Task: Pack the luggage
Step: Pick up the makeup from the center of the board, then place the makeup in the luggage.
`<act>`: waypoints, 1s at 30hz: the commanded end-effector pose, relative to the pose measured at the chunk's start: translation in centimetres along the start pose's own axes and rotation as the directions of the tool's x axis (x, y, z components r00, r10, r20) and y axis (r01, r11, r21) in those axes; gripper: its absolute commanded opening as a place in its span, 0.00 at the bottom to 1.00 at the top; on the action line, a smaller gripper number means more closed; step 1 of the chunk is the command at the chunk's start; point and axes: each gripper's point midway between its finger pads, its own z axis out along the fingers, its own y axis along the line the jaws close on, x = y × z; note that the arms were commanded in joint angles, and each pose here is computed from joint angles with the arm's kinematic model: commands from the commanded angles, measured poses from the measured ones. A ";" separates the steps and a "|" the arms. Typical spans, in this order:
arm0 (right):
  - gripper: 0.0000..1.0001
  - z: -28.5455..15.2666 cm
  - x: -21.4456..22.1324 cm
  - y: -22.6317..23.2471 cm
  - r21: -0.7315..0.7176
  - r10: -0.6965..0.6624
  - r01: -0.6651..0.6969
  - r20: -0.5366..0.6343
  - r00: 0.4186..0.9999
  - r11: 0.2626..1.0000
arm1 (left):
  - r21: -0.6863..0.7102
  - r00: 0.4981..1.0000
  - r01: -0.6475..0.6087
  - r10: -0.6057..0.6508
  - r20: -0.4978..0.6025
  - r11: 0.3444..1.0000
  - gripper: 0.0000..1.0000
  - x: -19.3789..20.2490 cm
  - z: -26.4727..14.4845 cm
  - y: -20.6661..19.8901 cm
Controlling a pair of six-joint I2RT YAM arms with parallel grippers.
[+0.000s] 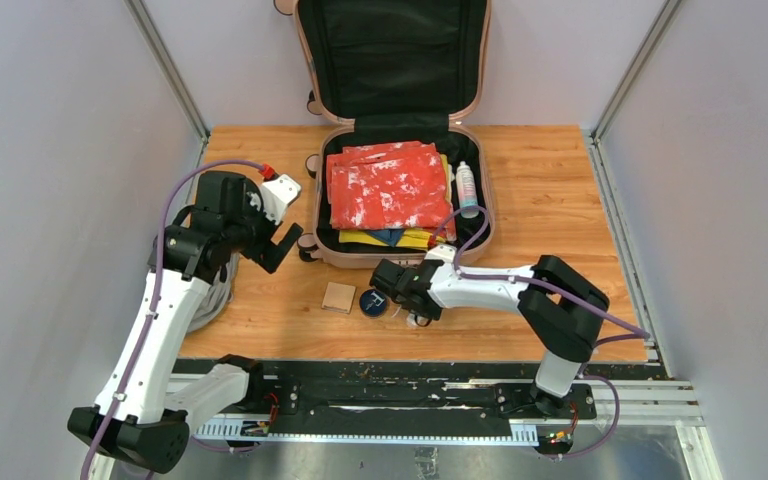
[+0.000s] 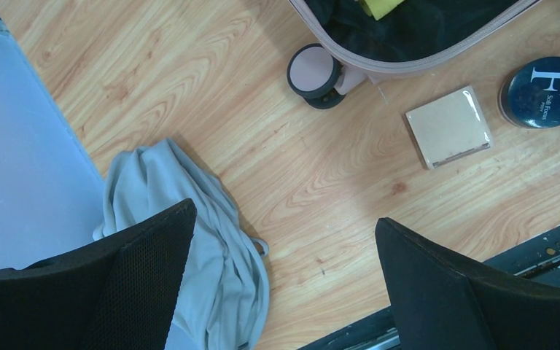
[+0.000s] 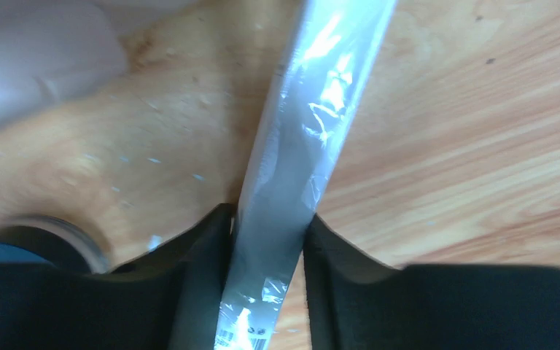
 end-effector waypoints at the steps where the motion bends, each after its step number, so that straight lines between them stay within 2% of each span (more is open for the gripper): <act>1: 0.31 -0.2 -0.2 -3.5 0.048 -0.017 0.016 0.013 1.000 0.999 | 0.025 1.000 0.007 -0.007 -0.011 1.000 1.00 0.2 0.1 -0.4; 3: 0.08 -1.0 -0.8 -3.9 0.021 -0.033 0.033 0.025 0.999 0.999 | 0.024 1.000 0.008 -0.007 -0.011 1.000 1.00 0.2 0.1 -0.4; 4: 0.01 -1.6 -1.1 -4.0 -0.002 -0.044 0.044 0.029 0.999 0.999 | 0.023 1.000 0.007 -0.007 -0.009 1.000 1.00 0.2 0.0 -0.4; 5: 0.00 -2.1 -1.2 -4.2 -0.024 -0.068 0.068 0.028 0.997 0.997 | 0.021 1.000 0.007 -0.006 -0.010 1.000 1.00 0.3 0.0 -0.4; 9: 0.00 -5.1 -1.8 -4.6 -0.154 -0.184 0.184 0.014 0.983 0.971 | 0.019 1.000 -0.002 0.003 -0.014 1.000 1.00 0.3 0.1 -0.3; 14: 0.00 -10.1 -3.2 -5.8 -0.329 -0.328 0.325 0.047 0.943 0.887 | 0.026 1.000 0.001 0.000 -0.011 1.000 1.00 0.0 0.2 -0.3; 20: 0.00 -14.5 -8.9 -6.5 -0.409 -0.284 0.306 0.114 0.952 0.860 | 0.052 1.000 0.016 -0.016 -0.002 0.999 1.00 -0.6 0.4 -0.6; 25: 0.00 -14.4 -18.7 -6.2 -0.395 -0.157 0.230 0.209 0.965 0.890 | 0.053 1.000 0.024 -0.024 -0.003 0.998 1.00 -0.5 0.4 -0.6; 30: 0.00 -9.8 -26.3 -3.4 -0.375 -0.171 0.257 0.248 0.954 0.891 | 0.034 1.000 0.017 -0.016 -0.009 0.999 1.00 0.1 0.2 -0.5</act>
